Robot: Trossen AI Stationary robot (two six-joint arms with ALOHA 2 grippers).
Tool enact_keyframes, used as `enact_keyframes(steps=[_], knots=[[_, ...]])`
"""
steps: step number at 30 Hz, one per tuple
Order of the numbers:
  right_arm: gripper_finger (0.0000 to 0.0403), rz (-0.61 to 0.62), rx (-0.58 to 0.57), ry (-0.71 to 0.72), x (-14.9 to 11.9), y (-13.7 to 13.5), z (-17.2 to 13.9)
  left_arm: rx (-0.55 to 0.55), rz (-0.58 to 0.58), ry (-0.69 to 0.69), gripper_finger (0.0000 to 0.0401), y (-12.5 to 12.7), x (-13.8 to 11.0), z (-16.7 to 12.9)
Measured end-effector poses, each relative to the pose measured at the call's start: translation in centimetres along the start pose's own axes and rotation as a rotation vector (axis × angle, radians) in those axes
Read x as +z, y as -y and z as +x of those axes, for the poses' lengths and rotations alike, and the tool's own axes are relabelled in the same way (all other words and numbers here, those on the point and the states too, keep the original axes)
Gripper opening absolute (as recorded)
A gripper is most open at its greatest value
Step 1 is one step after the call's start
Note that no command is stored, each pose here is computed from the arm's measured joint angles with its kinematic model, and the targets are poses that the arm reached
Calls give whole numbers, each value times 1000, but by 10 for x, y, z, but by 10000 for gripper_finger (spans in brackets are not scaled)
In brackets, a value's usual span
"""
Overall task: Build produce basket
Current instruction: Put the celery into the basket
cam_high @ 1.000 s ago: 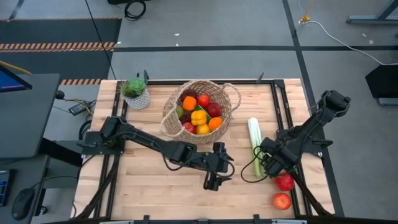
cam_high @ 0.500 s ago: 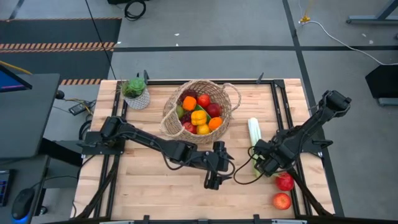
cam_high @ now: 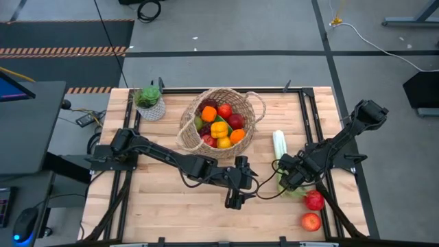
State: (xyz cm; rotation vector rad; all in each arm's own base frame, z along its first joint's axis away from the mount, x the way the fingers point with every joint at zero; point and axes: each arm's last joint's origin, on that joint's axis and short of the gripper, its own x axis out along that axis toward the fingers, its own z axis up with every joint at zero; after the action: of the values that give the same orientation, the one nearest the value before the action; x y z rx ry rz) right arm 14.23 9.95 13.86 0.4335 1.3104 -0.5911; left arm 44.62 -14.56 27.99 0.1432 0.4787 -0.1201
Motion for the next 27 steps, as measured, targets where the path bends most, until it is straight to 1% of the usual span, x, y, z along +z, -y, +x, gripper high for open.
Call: enact_keyframes(steps=[4,7,11,20,27], knots=[[279,12,0,2,1,3,5,0,0,0,354,0,0,0],[278,0,-24,27,1,7,8,0,0,0,354,0,0,0],[265,-18,-36,51,1,8,9,0,0,0,354,0,0,0],[205,-72,2,112,4,3,11,1,0,0,354,0,0,0],[150,-119,19,122,4,1,10,1,1,-8,354,0,-1,0]])
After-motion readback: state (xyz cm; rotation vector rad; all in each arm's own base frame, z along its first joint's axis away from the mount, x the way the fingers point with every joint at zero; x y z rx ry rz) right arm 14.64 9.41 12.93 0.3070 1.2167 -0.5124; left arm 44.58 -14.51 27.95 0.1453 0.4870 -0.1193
